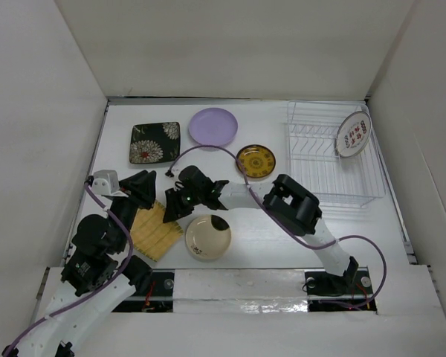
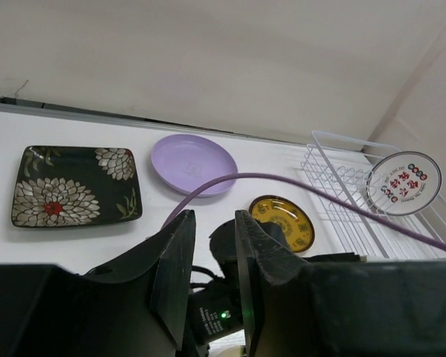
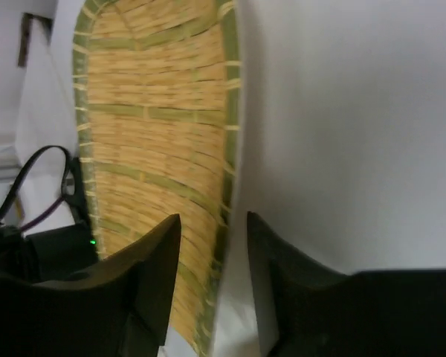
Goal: Load the plates into the dish rack
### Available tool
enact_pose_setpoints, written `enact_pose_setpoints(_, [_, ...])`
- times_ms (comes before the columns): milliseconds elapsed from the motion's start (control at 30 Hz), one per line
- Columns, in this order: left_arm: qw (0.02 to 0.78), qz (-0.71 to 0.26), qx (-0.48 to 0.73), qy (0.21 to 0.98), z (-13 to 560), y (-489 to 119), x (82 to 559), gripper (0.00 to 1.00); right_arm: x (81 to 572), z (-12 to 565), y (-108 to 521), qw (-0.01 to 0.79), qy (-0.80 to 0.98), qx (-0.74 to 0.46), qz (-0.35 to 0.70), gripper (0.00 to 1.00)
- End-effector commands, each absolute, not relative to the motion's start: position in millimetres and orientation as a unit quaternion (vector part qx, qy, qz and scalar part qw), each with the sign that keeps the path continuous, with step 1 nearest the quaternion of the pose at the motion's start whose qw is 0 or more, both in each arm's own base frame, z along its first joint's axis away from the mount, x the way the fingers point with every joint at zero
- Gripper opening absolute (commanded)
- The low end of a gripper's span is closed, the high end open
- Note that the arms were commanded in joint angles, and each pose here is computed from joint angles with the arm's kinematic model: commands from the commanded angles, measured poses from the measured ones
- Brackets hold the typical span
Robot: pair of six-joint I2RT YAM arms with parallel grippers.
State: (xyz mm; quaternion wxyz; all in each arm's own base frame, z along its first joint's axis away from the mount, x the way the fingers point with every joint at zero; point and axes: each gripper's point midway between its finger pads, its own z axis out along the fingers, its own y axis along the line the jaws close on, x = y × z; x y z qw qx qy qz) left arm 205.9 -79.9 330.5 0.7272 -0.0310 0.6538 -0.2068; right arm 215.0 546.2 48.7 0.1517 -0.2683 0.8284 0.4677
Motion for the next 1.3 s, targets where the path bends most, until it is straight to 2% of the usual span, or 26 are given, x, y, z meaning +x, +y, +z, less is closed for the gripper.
enact_pose_setpoints(0, [0.737,-0.206,-0.037,0.643,339.2,-77.0,206.3,0.26,195.5,90.8,576.8,0.128,0.784,-0.279,0.540,0.16])
enact_pose_setpoints(67, [0.739,-0.208,-0.037,0.639,341.0,-76.1,204.4,0.26,203.3,120.8,585.0,0.159,0.766,-0.275,0.559,0.00])
enact_pose_setpoints(200, [0.745,-0.215,-0.038,0.630,346.2,-74.2,200.3,0.27,240.4,206.4,579.2,0.253,0.732,-0.259,0.577,0.00])
enact_pose_setpoints(267, [0.749,-0.220,-0.039,0.624,349.3,-72.6,196.9,0.27,270.2,255.5,552.2,0.314,0.721,-0.234,0.571,0.00])
enact_pose_setpoints(300, [0.750,-0.223,-0.039,0.622,350.1,-72.2,195.5,0.27,279.9,250.9,535.2,0.329,0.734,-0.227,0.549,0.00])
enact_pose_setpoints(333, [0.752,-0.226,-0.039,0.618,351.9,-71.6,193.8,0.28,303.1,257.8,511.6,0.355,0.742,-0.208,0.529,0.00])
enact_pose_setpoints(367, [0.756,-0.232,-0.039,0.611,355.5,-69.7,189.7,0.28,311.2,293.7,484.3,0.394,0.731,-0.194,0.522,0.00])
enact_pose_setpoints(467, [0.764,-0.245,-0.039,0.595,362.3,-67.5,182.1,0.29,369.0,290.8,385.6,0.475,0.774,-0.116,0.402,0.00])
enact_pose_setpoints(500, [0.766,-0.249,-0.037,0.592,363.5,-67.7,180.6,0.30,384.7,316.1,335.4,0.532,0.773,-0.072,0.337,0.00])
enact_pose_setpoints(567, [0.765,-0.260,-0.029,0.588,365.7,-71.3,177.4,0.30,416.3,315.0,237.8,0.579,0.792,0.015,0.193,0.00])
enact_pose_setpoints(600, [0.765,-0.264,-0.026,0.587,366.7,-72.8,176.7,0.31,414.0,326.4,196.5,0.598,0.790,0.028,0.131,0.00])
enact_pose_setpoints(667, [0.762,-0.271,-0.016,0.587,367.9,-77.5,176.0,0.31,421.4,331.6,136.5,0.614,0.785,0.067,0.042,0.00])
enact_pose_setpoints(700, [0.762,-0.273,-0.015,0.588,368.7,-78.3,175.6,0.32,425.7,326.9,85.0,0.612,0.784,0.092,-0.038,0.00])
enact_pose_setpoints(800, [0.758,-0.282,-0.006,0.588,368.3,-82.7,173.5,0.34,425.4,317.7,11.1,0.588,0.786,0.131,-0.139,0.00])
enact_pose_setpoints(933, [0.758,-0.296,0.007,0.582,371.5,-87.2,168.9,0.35,429.4,332.6,-46.3,0.598,0.754,0.185,-0.200,0.00])
enact_pose_setpoints(1267, [0.763,-0.318,0.019,0.563,378.5,-88.6,157.1,0.36,461.1,302.9,-104.7,0.533,0.762,0.178,-0.321,0.00])
